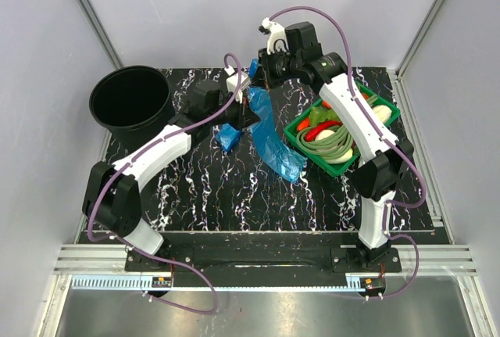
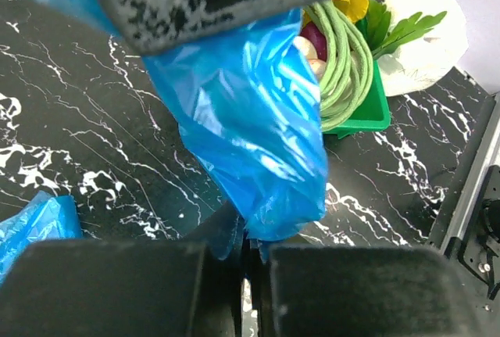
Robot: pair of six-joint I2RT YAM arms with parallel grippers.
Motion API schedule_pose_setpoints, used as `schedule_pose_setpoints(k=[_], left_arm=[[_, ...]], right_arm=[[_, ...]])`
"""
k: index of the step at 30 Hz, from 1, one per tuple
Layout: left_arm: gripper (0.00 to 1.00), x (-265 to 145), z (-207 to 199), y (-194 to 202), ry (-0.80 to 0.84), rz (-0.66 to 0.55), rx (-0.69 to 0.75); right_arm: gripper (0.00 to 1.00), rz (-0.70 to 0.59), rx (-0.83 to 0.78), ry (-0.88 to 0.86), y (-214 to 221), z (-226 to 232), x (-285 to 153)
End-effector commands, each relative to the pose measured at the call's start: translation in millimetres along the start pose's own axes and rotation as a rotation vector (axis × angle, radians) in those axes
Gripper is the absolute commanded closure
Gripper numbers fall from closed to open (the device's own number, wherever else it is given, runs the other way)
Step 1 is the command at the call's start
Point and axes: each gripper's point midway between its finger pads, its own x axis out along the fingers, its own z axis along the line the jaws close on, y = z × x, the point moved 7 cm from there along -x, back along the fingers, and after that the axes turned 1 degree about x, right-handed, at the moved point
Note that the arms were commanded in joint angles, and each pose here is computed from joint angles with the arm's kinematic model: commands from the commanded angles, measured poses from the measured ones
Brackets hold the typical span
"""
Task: Put the trash bags into the trash bin
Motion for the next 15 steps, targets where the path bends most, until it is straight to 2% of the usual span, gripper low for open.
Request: schedule_pose_setpoints(k=[1, 4, 8, 12, 15], left_arm=[[1.00, -7.2, -2.3, -19.4, -0.004, -0.078, 0.103], [1.00, -15.6, 6.5, -18.0, -0.030, -0.074, 0.088], [1.00, -30.4, 31.4, -9.7, -0.095, -0.056, 0.037], [1.00, -40.4, 48.1, 16.1, -0.148, 0.010, 0.026], [1.00, -45.8, 56.0, 39.2, -0.182, 0.068, 0.022]], right_arm=[[0.82, -0.011, -0.027, -0.001, -2.0, 2.3, -8.8], [0.60, -0.001, -0.060, 0.018, 1.9, 0.6, -16.2], [0.39, 0.036, -0.116, 0.078, 14.8, -11.2, -29.2], [0.28, 0.088, -0.169, 0.136, 40.0, -22.0, -45.0], [0.26, 0.146, -0.225, 0.154, 67.6, -28.4, -53.8]])
